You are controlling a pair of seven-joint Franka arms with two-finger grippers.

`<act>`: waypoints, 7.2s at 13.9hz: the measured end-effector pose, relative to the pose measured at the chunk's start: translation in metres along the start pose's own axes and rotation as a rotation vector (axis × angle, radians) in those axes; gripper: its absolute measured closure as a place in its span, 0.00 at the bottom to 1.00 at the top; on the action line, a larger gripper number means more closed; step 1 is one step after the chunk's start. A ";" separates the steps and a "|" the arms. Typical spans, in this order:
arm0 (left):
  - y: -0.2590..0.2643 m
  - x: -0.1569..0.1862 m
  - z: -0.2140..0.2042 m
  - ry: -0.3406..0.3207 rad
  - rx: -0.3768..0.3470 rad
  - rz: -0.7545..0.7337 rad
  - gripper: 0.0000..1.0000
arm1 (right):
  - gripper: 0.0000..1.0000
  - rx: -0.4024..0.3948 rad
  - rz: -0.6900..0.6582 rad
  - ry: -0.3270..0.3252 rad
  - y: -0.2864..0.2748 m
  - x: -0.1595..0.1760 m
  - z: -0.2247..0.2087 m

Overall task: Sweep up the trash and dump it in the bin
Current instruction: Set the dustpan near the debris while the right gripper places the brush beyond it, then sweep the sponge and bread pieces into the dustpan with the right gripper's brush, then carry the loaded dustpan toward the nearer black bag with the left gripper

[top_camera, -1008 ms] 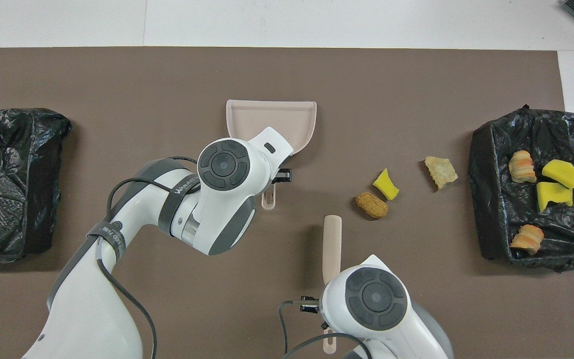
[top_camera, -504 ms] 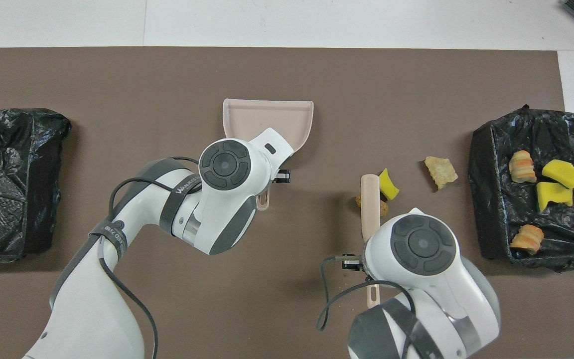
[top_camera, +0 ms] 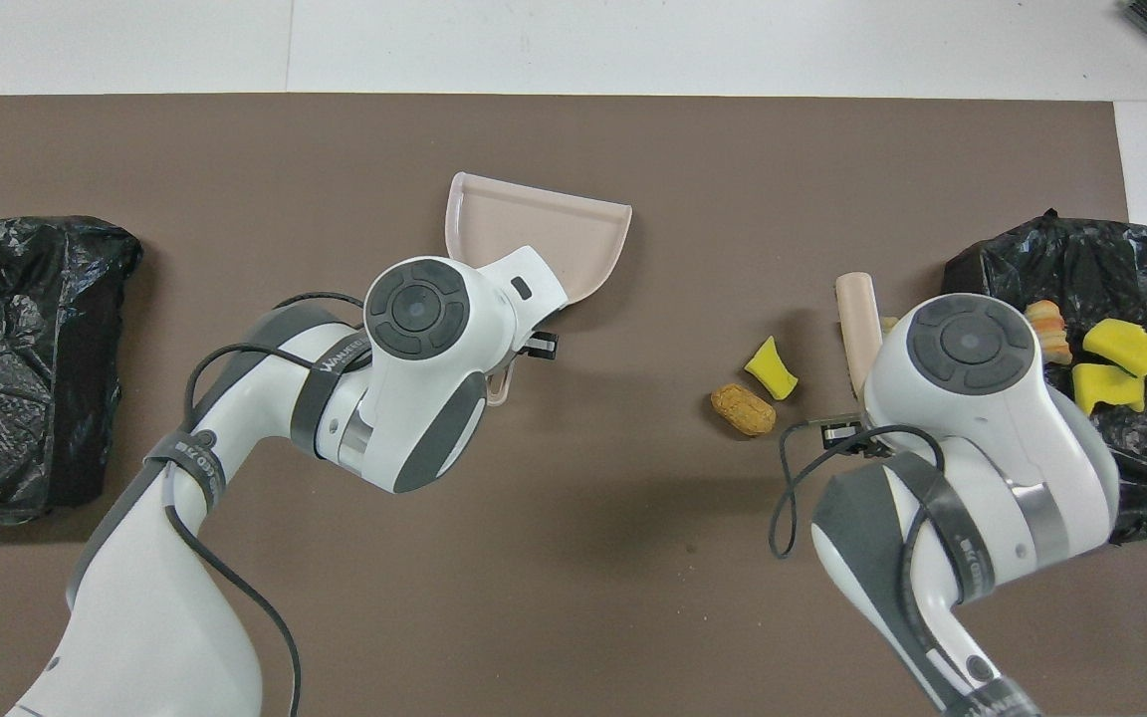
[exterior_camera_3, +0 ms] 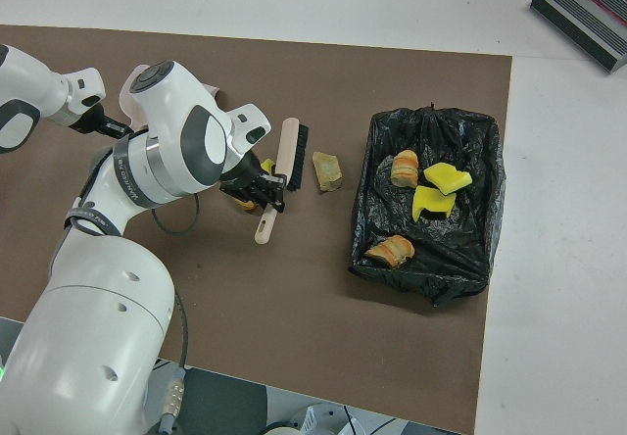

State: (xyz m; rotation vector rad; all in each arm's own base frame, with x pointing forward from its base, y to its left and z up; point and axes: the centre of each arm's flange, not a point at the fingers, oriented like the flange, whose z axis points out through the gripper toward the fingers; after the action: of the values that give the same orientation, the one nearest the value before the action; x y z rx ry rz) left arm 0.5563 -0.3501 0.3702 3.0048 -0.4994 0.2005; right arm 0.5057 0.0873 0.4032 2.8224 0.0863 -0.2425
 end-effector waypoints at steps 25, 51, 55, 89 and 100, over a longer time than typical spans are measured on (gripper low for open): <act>-0.061 -0.071 -0.028 -0.218 -0.024 0.985 0.69 | 0.75 0.178 -0.047 -0.033 -0.053 -0.007 0.045; -0.065 -0.067 -0.025 -0.164 -0.004 0.995 0.69 | 0.75 0.326 0.077 -0.073 -0.079 -0.035 0.035; -0.067 -0.067 -0.025 -0.164 -0.004 0.992 0.69 | 0.75 0.367 0.105 -0.058 -0.129 -0.041 0.028; -0.070 -0.055 -0.029 -0.072 -0.100 1.248 0.69 | 0.75 0.352 -0.043 -0.106 -0.250 -0.149 -0.088; -0.199 -0.038 -0.084 -0.072 -0.208 1.299 0.69 | 0.75 0.354 -0.013 -0.045 -0.326 -0.210 -0.064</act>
State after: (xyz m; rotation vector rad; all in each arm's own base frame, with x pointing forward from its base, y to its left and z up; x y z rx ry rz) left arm 0.5759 -0.1417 0.4347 2.0188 -2.1781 0.0894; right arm 0.2810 0.4098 0.4042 3.1666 0.0558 -0.3550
